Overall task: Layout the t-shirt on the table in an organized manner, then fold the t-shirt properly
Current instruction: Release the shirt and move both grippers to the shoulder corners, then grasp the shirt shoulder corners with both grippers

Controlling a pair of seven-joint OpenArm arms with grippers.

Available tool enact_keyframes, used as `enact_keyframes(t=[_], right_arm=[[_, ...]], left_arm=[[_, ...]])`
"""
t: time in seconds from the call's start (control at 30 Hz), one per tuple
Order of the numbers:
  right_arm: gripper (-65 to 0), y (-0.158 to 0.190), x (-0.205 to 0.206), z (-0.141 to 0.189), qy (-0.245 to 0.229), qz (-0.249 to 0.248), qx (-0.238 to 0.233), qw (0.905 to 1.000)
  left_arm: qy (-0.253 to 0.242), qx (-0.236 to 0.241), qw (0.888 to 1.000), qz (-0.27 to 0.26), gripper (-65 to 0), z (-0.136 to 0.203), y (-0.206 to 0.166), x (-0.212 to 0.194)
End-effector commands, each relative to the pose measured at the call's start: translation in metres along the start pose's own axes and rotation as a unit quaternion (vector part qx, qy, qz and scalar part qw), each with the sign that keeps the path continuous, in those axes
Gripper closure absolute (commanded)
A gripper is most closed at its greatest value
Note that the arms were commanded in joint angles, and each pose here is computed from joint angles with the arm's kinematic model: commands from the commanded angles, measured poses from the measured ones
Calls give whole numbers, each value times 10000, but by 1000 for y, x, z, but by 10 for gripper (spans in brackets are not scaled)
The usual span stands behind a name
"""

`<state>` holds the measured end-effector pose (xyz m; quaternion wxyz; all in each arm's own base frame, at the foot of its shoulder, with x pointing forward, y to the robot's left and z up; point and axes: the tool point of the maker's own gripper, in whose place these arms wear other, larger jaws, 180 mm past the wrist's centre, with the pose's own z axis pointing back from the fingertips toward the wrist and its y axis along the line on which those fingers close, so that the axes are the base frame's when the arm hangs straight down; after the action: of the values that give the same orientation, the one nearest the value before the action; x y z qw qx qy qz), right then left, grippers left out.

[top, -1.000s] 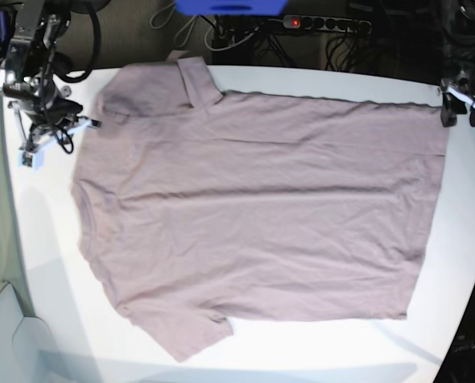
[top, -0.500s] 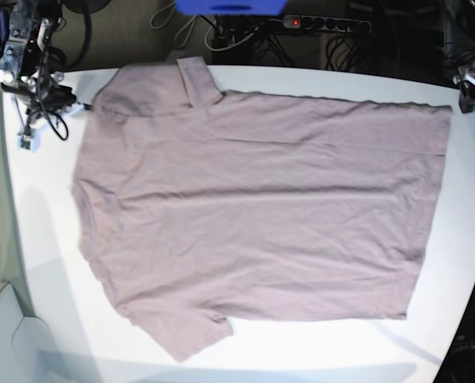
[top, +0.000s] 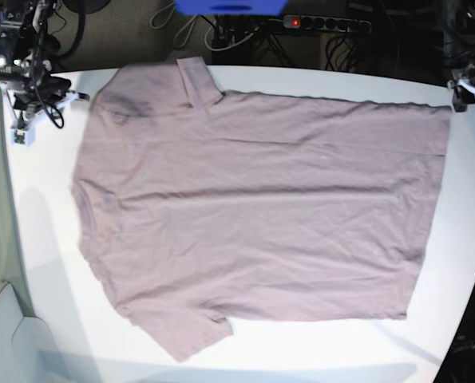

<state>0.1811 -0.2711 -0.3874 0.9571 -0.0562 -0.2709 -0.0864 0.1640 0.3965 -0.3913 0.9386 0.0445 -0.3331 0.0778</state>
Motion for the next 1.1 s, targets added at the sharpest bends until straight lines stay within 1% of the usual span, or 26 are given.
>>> enact_keyframes(t=[0.0,0.07,0.17,0.27,0.4,0.47,0.53,0.6,0.73,0.77,0.93,1.07], right_arm=[[-231,-5,8,5,-178,46,-22,9998],[-272,-14,6,9,-235,-35,-74,9997],[-277,-26,5,13,-275,58,-113,9995],[-277,-28,5,14,-277,103,-124,9995],[-277,-25,3,13,-239,133,-83,9996],[-277,-20,0,13,-221,72,-30,9997],[-277,-19,-1,12,-215,57,-12,9998],[-277,-12,-1,11,-200,111,71,9997],[-277,-4,-7,11,-148,209,173,9995],[-277,-3,-7,12,-145,229,182,9995],[-277,12,1,19,-260,429,321,9982],[-277,26,-6,18,-176,545,492,9971]], left_arm=[[-196,34,9998,-101,-428,2,6,16],[-231,-8,9997,-104,-428,0,3,19],[-246,-31,9997,-90,-428,-3,1,22],[-225,-110,9996,116,-428,-14,-1,20],[-156,-244,9991,325,-428,-28,-6,17],[-29,-439,9988,230,-428,-37,-19,14],[-12,-564,9983,177,-428,-43,-29,12],[-141,-641,9977,162,-427,-46,-35,14],[66,-689,9976,41,-422,-53,-42,1],[87,-671,9977,22,-405,-53,-41,0],[105,-662,9977,45,-244,-53,-41,-2],[198,-661,9976,14,-194,-51,-40,-10]])
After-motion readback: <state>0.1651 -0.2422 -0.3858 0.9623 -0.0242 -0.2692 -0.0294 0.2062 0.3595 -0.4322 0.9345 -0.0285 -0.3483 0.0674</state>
